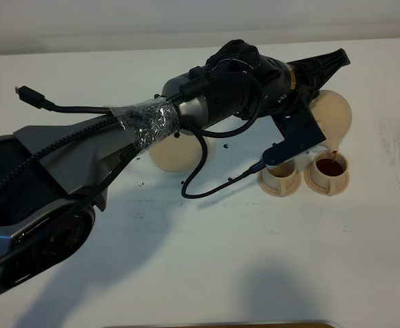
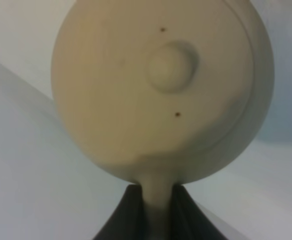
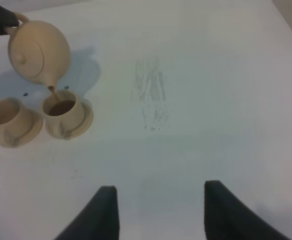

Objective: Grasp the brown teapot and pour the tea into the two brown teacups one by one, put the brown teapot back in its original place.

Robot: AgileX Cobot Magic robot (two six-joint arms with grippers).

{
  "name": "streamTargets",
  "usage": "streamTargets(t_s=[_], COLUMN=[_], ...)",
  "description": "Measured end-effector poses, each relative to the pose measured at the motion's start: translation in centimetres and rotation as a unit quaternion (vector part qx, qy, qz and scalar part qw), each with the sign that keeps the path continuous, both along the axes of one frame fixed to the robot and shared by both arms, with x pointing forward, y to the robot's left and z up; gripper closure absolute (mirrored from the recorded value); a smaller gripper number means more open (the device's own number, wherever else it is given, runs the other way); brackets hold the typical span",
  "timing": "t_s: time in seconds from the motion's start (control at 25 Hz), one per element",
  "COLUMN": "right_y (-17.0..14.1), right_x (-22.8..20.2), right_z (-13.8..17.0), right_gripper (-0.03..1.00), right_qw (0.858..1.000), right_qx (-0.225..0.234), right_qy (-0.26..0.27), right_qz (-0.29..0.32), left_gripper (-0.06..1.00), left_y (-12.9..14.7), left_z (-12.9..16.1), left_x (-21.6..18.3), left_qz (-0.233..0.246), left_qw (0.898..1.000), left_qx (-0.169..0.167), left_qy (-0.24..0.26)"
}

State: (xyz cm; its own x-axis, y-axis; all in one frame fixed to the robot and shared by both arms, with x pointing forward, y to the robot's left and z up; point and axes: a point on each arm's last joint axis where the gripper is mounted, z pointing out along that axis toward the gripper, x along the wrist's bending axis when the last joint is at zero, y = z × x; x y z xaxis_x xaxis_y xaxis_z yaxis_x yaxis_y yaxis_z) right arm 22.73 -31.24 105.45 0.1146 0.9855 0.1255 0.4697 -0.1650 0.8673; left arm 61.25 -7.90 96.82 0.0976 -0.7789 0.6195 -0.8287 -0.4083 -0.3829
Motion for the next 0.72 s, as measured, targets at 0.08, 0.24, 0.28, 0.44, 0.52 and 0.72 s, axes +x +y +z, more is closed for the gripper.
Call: streamTargets(t_s=[0.08, 0.24, 0.28, 0.44, 0.52, 0.72], right_y=[0.0, 0.0, 0.0, 0.0, 0.0, 0.0], right_x=[0.0, 0.0, 0.0, 0.0, 0.0, 0.0], right_z=[0.0, 0.0, 0.0, 0.0, 0.0, 0.0], right_gripper=[0.56, 0.56, 0.56, 0.56, 0.56, 0.56], right_qw=[1.0, 1.0, 1.0, 1.0, 1.0, 1.0], right_qx=[0.0, 0.0, 0.0, 0.0, 0.0, 0.0], right_qy=[0.0, 0.0, 0.0, 0.0, 0.0, 0.0], right_qz=[0.0, 0.0, 0.0, 0.0, 0.0, 0.0], left_gripper=[0.86, 0.86, 0.86, 0.86, 0.86, 0.86], left_y=[-0.01, -0.01, -0.01, -0.02, -0.02, -0.03], left_z=[0.0, 0.0, 0.0, 0.02, 0.02, 0.03], left_x=[-0.01, -0.01, -0.01, 0.0, 0.0, 0.01], left_qz=[0.0, -0.005, -0.006, -0.008, -0.008, -0.013], left_qw=[1.0, 1.0, 1.0, 1.0, 1.0, 1.0], left_qx=[0.0, 0.004, 0.005, 0.005, 0.005, 0.008], left_qy=[0.0, -0.003, -0.004, -0.006, -0.006, -0.011])
